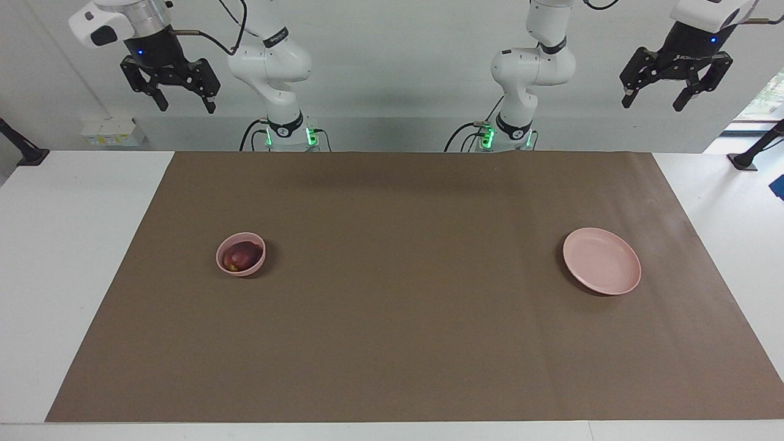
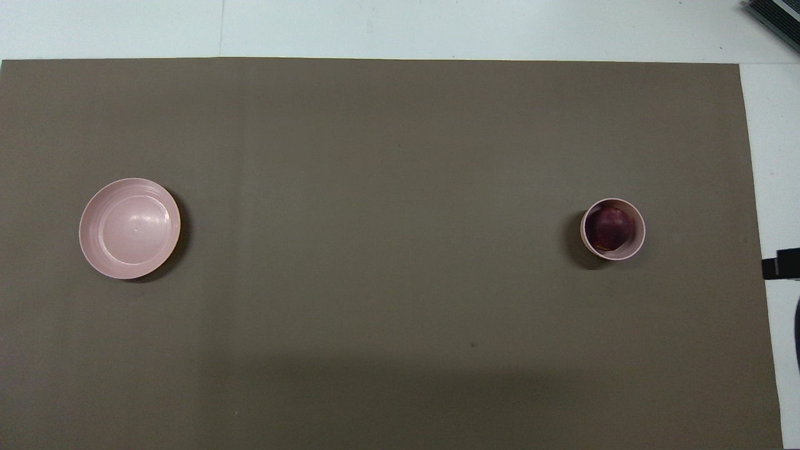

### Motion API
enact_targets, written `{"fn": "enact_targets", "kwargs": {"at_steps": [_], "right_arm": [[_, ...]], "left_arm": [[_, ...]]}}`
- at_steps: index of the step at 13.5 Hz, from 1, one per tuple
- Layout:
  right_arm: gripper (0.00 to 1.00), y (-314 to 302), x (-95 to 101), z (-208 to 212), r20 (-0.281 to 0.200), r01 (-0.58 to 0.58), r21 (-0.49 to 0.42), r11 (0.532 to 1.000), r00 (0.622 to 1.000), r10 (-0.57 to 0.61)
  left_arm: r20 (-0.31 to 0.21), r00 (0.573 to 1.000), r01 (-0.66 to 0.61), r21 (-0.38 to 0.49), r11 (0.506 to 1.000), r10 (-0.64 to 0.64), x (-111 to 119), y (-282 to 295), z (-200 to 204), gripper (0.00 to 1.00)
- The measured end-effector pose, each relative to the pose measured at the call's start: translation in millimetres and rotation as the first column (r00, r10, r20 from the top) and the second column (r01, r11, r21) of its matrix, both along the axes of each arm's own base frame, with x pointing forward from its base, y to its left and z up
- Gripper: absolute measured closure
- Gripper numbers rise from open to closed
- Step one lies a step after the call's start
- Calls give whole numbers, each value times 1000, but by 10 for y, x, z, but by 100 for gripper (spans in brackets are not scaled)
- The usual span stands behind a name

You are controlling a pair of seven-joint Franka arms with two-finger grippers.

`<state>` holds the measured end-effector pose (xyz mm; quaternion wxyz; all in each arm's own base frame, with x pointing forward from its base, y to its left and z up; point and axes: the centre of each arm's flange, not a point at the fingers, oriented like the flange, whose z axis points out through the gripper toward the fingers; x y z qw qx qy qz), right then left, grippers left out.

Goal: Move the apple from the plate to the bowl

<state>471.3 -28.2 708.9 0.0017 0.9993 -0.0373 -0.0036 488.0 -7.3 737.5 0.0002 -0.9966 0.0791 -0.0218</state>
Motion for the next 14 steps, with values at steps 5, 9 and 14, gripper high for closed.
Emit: {"fn": "enact_targets", "kwargs": {"at_steps": [5, 9, 14], "right_arm": [[0, -5, 121, -179, -32, -3, 1, 1000, 999, 3], [0, -9, 126, -199, -35, -2, 2, 1000, 999, 2], [0, -34, 142, -217, -29, -25, -18, 1000, 999, 24]], "left_arm": [[-31, 999, -5, 38, 999, 6, 60, 43, -142, 0], [-59, 998, 7, 18, 1000, -6, 153, -6, -280, 0], [-91, 996, 5, -12, 1000, -6, 254, -51, -487, 0]]}}
